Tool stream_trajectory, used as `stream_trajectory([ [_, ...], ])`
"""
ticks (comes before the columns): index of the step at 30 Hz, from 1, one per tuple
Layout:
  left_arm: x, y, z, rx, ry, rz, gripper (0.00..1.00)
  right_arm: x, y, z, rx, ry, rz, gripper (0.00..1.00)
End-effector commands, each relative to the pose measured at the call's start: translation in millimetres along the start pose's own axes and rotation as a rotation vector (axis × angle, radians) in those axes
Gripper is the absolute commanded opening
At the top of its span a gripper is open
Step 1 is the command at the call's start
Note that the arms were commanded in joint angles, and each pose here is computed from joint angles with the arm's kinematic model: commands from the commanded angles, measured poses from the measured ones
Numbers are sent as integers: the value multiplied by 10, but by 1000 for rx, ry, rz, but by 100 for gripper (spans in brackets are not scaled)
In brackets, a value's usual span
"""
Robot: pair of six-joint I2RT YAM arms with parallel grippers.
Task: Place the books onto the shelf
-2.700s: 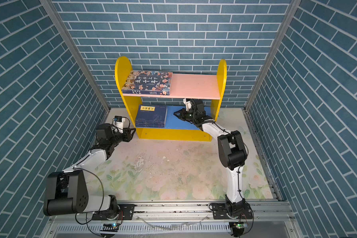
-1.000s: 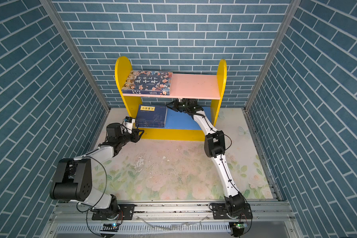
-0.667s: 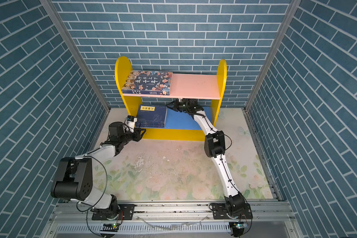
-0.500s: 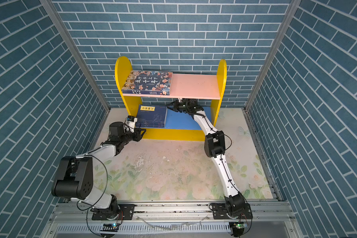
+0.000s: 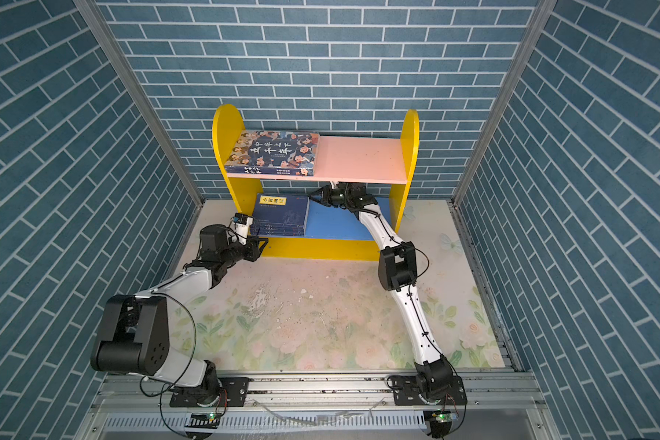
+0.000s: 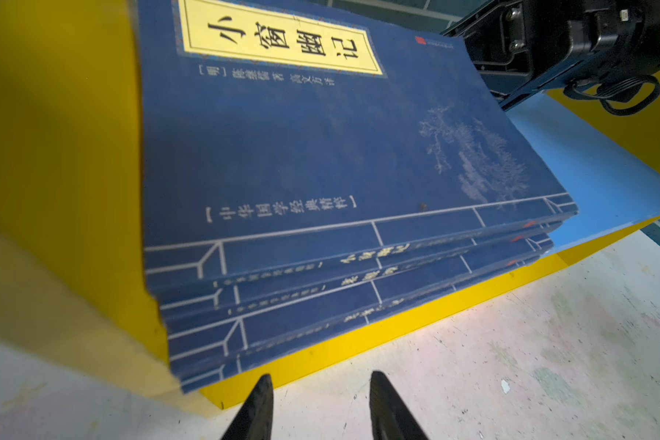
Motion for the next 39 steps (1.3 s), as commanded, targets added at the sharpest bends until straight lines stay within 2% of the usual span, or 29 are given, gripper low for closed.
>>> stream_trajectory([
  [1,81,-5,-11,14,0,-18,43,191,90,47,24,-53,79,7],
  [28,229,53,-108,37,-35,-7,43,133,150,51,34,-28,64,6],
  [31,214,45,-83,38,-31,-5,43,182,136,104,13,-40,61,10],
  [35,137,-17,41,29,-9,-20,43,254,126,239,-49,-53,61,21],
  [39,34,-57,213,37,25,-44,44,325,153,398,-124,-67,64,24],
])
Point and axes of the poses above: each gripper's point midway between its finger pads, its own z axis back along the fingers, its own y axis along the line the jaws close on, x = y × z, the point moved 2 cm from there along z, back along the fingers, and after that the axes turned 14 degrees about z, right-handed, at the moved point
